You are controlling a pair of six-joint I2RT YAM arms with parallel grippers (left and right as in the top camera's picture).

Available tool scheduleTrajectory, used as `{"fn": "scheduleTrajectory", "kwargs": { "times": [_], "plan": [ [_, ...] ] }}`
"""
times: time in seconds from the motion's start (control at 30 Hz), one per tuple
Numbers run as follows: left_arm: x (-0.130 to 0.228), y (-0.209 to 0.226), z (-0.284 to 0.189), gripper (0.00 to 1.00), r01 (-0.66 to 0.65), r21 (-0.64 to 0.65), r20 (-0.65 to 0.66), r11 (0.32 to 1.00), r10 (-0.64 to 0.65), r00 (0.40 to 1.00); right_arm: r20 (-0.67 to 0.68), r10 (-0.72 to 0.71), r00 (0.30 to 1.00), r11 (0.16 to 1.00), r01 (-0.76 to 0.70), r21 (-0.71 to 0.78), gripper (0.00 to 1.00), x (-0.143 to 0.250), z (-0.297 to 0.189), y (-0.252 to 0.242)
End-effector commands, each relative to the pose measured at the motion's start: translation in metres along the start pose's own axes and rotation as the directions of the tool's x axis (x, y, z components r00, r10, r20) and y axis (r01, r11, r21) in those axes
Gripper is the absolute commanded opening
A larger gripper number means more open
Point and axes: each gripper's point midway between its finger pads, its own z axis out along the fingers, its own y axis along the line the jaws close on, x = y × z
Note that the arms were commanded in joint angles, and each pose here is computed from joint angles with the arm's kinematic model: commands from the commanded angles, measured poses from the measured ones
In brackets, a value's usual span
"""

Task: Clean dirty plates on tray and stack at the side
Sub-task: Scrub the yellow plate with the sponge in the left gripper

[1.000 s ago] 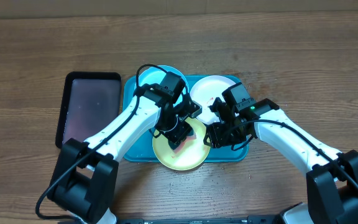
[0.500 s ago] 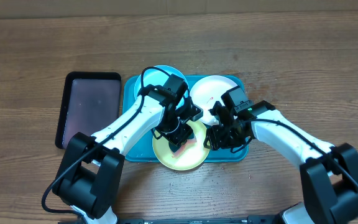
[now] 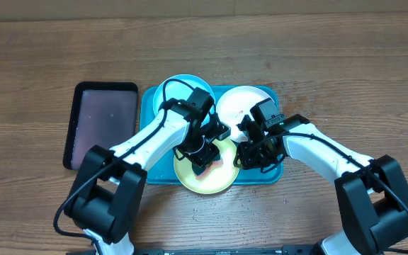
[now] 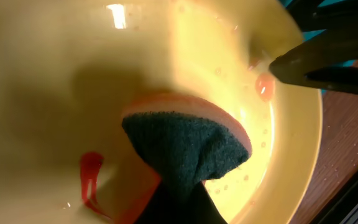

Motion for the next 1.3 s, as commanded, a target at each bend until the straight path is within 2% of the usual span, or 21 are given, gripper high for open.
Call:
{"fn": "scheduleTrajectory", "kwargs": {
  "times": [0.0,0.23,0.33,0.4,0.47,0.67,0.73,0.87,1.27],
  "plan": [
    [0.005,0.000,0.008,0.04,-0.019,0.008,-0.024,1.000,0.019,1.000,-0.005,-0.004,1.000,1.000,0.004,-0.009,0.29,0.002,0.001,0.002],
    [0.011,0.039,0.004,0.04,0.134,-0.222,-0.037,0.966,-0.146,0.989,-0.011,-0.001,1.000,1.000,0.001,-0.007,0.27,0.004,0.001,0.002],
    [0.016,0.065,-0.005,0.04,0.274,-0.376,0.016,0.885,-0.289,0.957,-0.011,-0.001,1.000,1.000,0.001,-0.006,0.27,0.004,0.001,0.002],
    [0.018,0.077,-0.011,0.04,0.328,-0.443,0.051,0.834,-0.342,0.938,-0.011,-0.001,1.000,1.000,0.001,-0.004,0.27,0.004,0.001,0.001],
    [0.017,0.081,-0.016,0.04,0.348,-0.467,0.069,0.813,-0.359,0.931,-0.011,-0.001,1.000,1.000,0.001,-0.003,0.27,0.004,0.001,0.001],
    [-0.008,0.072,-0.041,0.04,0.355,-0.440,0.108,0.825,-0.343,0.933,-0.021,0.004,1.000,1.000,-0.004,-0.001,0.26,0.006,0.001,0.001],
    [-0.019,0.057,-0.047,0.04,0.335,-0.372,0.103,0.865,-0.321,0.942,-0.022,0.004,1.000,1.000,-0.004,-0.001,0.26,0.006,0.001,0.001],
    [-0.034,0.012,-0.043,0.04,0.176,-0.151,0.060,0.973,-0.168,0.984,-0.021,0.003,1.000,1.000,-0.003,-0.002,0.28,0.006,0.001,0.001],
    [0.009,-0.021,0.005,0.04,-0.058,-0.049,-0.102,0.997,0.053,0.993,-0.021,0.003,1.000,1.000,-0.003,-0.002,0.27,0.006,0.001,0.001]
  ]
}}
